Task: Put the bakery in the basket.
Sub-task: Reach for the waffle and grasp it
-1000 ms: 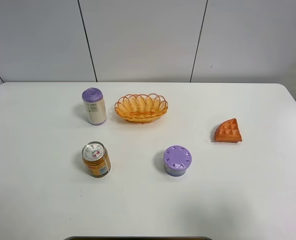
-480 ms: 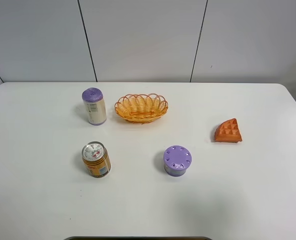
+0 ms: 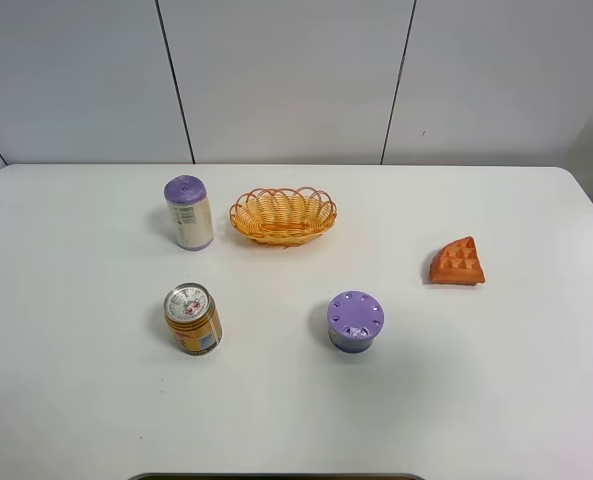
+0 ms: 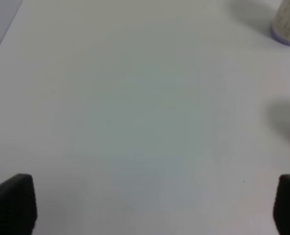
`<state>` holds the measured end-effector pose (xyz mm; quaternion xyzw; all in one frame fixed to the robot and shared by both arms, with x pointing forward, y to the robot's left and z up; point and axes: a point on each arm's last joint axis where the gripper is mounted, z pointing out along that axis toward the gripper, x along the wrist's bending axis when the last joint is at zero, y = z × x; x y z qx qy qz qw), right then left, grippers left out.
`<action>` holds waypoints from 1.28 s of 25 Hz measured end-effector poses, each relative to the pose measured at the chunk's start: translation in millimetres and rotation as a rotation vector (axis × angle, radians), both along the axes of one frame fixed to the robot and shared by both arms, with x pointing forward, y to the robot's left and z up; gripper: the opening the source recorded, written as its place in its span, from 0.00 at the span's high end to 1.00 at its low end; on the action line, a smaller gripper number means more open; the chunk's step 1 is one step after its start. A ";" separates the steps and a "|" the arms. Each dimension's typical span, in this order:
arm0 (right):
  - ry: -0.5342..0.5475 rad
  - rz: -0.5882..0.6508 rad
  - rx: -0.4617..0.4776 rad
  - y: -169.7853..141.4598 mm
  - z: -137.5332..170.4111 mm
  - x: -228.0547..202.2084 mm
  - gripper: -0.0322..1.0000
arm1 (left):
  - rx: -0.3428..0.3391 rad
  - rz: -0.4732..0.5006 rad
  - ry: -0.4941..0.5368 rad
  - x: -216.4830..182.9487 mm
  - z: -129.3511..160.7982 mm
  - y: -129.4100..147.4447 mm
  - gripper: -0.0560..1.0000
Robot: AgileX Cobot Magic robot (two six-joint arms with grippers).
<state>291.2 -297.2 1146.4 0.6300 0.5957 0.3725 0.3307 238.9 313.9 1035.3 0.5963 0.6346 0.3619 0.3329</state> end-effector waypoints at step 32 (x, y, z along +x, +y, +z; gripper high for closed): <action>0.437 -0.152 0.103 6.8 -3.7 217.0 0.01 | 0.000 0.000 0.000 0.0 0.0 0.0 0.01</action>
